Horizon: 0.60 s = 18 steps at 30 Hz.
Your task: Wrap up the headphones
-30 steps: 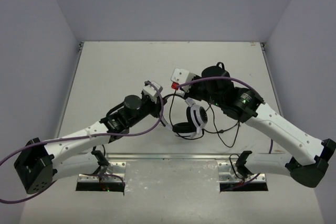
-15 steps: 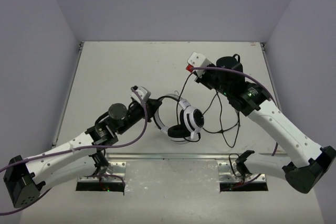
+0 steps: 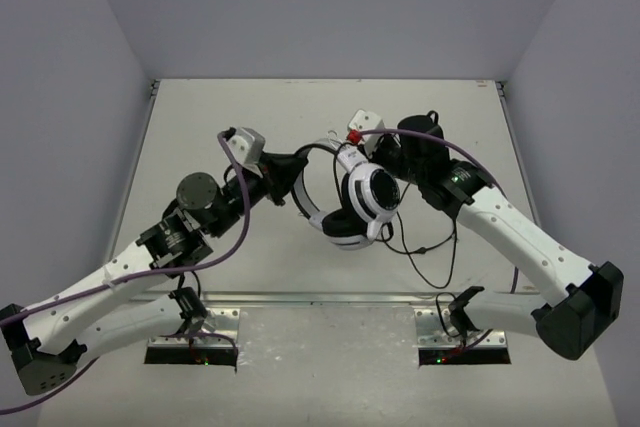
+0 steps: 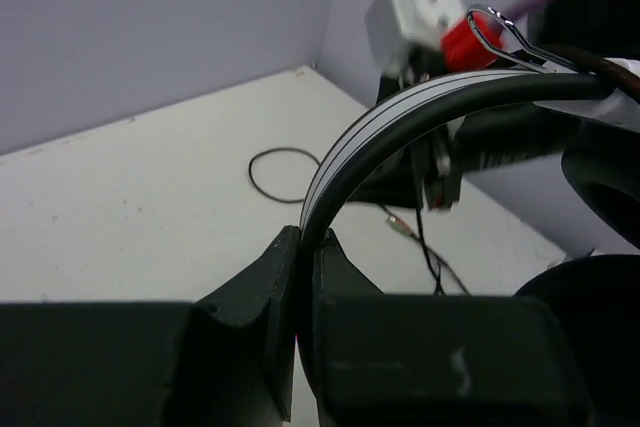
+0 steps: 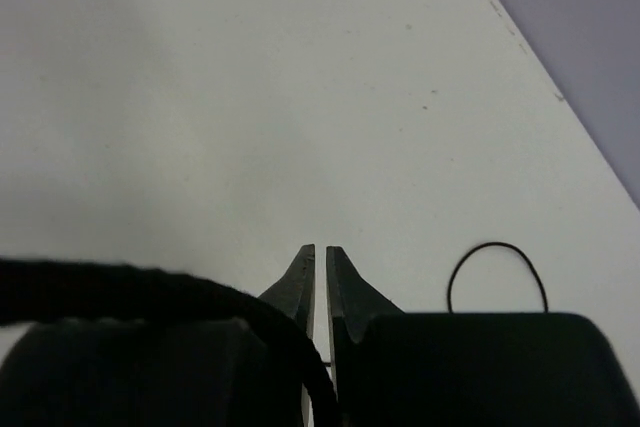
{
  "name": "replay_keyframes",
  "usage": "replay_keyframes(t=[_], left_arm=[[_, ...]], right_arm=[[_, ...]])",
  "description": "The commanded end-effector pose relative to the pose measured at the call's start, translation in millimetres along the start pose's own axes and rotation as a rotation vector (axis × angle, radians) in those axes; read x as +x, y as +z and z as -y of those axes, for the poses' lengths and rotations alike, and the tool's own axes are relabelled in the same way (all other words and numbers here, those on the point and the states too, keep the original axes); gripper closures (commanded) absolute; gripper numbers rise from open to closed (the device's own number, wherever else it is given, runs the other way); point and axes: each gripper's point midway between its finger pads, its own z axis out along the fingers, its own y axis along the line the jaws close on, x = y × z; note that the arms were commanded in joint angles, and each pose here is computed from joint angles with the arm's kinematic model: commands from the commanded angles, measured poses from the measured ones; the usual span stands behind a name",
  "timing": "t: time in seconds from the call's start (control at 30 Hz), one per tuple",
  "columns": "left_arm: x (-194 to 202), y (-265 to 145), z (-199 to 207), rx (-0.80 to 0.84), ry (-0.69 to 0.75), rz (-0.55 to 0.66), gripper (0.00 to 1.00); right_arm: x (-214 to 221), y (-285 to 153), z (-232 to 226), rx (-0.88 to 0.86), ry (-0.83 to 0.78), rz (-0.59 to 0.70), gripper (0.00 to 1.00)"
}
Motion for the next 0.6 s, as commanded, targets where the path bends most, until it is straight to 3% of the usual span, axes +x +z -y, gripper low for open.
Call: replay_keyframes(t=[0.0,0.13,0.23,0.37,0.47,0.57], left_arm=[[-126,-15,11,-0.01,-0.193,0.337,1.0],[-171,-25,14,-0.007,-0.272,0.43,1.0],[-195,-29,22,0.027,-0.319,0.478,1.0],[-213,-39,13,-0.009,-0.417,0.547,1.0],[-219,-43,-13,-0.152,-0.506,0.59,1.0],[-233,-36,-35,-0.314,-0.541,0.595,1.0]], right_arm=[[-27,2,-8,-0.048,0.077,0.157,0.9],[-33,1,-19,-0.118,0.168,0.262,0.81],[-56,-5,-34,-0.229,0.227,0.424,0.8],[-75,0,-44,-0.323,0.288,0.515,0.88],[-63,11,-52,-0.351,0.338,0.51,0.98],[-43,18,-65,-0.383,0.373,0.482,0.98]])
